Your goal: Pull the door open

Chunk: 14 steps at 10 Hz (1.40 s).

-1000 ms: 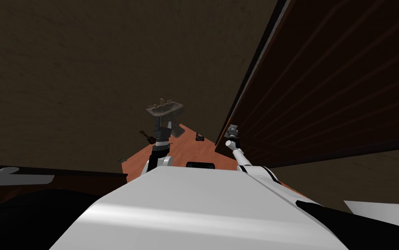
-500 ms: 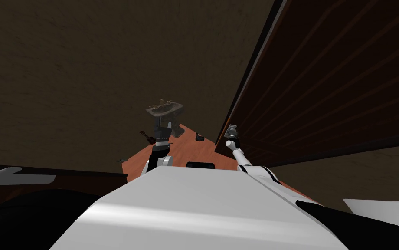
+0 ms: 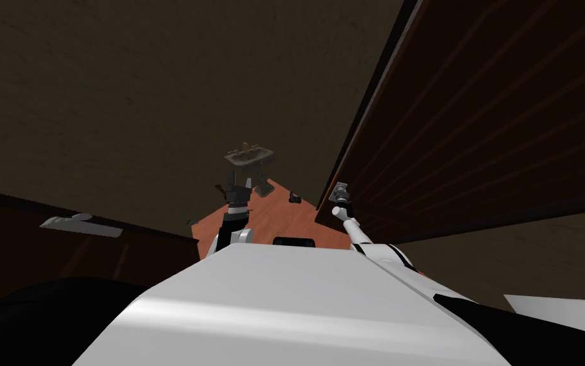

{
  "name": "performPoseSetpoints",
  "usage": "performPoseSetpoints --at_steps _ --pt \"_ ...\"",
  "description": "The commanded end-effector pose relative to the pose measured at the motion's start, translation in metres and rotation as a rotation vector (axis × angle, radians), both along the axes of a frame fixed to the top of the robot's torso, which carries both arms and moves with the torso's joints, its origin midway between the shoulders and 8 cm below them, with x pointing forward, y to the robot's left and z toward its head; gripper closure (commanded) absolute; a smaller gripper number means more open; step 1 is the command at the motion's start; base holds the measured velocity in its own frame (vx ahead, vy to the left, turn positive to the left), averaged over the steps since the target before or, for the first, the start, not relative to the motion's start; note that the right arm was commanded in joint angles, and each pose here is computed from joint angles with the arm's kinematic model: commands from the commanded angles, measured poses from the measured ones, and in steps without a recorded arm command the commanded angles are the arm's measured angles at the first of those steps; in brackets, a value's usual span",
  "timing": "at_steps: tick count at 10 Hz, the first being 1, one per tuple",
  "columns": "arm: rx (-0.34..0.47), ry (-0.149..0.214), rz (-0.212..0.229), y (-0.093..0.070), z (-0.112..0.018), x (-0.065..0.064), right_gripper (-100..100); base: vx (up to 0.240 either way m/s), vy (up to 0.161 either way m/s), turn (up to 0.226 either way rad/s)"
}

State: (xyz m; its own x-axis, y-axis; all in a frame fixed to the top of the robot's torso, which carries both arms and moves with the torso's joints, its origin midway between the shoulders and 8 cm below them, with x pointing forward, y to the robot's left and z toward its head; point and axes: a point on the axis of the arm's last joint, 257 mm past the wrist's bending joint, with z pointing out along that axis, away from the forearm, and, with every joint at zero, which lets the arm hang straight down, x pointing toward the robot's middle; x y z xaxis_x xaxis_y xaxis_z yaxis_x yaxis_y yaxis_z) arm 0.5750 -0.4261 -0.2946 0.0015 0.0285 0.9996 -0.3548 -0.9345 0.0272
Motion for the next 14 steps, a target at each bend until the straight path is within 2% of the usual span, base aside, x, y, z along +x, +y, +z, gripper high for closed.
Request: performPoseSetpoints --at_steps 1,7,8,9,14 --pt "0.01 -0.001 0.021 0.005 0.0 0.0 100 -0.219 -0.053 0.145" --pt "0.027 -0.001 0.08 0.01 -0.001 -0.002 100 -0.21 -0.077 0.16" --pt "0.023 -0.003 0.072 0.008 0.0 -0.002 100 -0.097 -0.019 0.041" --pt "0.026 0.002 0.094 0.014 -0.003 -0.002 100 -0.154 -0.031 0.1" --pt "0.026 0.0 0.147 0.029 -0.001 -0.001 100 -0.222 -0.061 0.099"
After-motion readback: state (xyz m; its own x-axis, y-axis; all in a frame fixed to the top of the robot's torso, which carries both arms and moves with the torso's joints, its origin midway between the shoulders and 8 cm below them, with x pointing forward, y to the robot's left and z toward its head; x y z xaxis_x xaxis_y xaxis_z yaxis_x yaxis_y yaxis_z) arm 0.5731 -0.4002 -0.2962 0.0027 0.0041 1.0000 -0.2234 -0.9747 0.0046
